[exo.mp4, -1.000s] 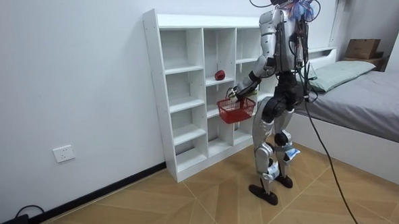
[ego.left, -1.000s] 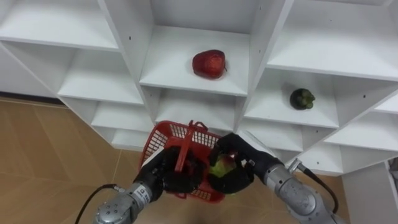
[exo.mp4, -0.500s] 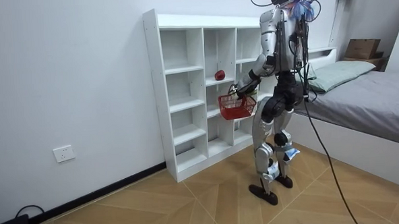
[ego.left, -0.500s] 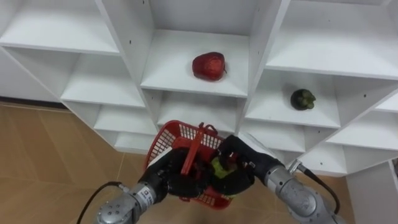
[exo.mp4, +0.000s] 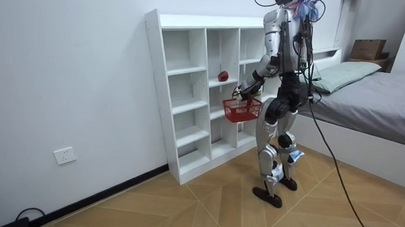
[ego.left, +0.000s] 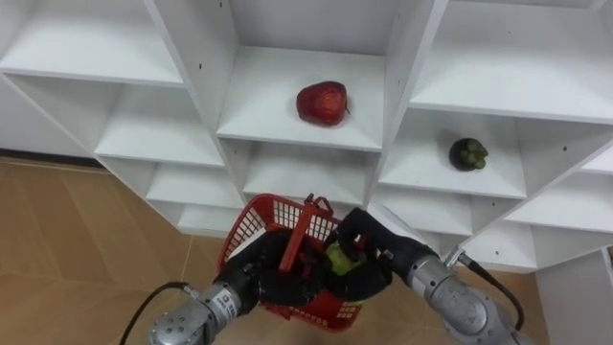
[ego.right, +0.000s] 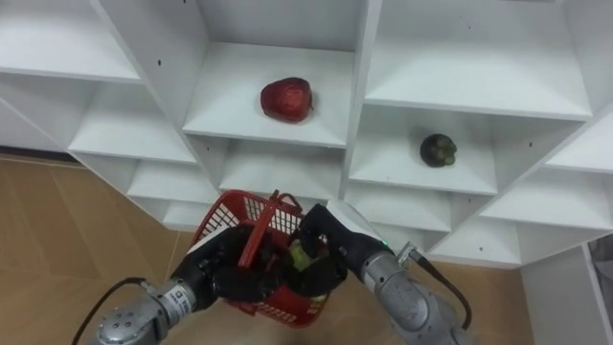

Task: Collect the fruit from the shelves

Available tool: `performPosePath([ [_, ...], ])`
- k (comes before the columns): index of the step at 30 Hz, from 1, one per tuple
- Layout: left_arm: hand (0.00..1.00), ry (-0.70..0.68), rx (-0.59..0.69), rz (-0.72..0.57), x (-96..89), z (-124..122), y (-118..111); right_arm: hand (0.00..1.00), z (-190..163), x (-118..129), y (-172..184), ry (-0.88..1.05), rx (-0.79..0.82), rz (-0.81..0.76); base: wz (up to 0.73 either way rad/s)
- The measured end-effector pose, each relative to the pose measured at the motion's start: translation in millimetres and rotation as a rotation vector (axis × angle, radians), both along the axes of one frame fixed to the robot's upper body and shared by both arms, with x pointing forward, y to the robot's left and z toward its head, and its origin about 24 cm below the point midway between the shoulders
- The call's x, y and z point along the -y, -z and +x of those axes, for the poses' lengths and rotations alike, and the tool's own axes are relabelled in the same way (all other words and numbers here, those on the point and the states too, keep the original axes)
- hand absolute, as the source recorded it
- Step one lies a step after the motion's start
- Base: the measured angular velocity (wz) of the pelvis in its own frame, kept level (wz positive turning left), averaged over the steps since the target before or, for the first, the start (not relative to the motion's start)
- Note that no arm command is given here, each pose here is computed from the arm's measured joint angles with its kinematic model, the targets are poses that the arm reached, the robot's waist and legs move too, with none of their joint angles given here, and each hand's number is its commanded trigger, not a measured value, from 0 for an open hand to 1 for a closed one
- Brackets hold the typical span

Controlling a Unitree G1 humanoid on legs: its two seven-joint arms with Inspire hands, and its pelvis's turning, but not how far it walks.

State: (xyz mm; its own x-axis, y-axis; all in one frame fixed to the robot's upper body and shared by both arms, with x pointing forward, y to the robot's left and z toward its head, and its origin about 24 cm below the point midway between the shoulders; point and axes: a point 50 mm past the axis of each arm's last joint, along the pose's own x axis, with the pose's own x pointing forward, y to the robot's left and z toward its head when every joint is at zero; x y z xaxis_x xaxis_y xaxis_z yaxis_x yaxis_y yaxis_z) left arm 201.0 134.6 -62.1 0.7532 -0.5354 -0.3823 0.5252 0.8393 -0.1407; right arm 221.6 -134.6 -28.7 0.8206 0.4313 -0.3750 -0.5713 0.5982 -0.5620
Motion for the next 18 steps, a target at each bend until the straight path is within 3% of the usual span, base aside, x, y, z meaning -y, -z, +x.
performPosePath([
  [18,1.0,0.067,-0.028,-0.005,4.5,-4.5,2.5,0.0,1.9,-8.6,-5.3,0.016,0.053,0.025,0.0],
])
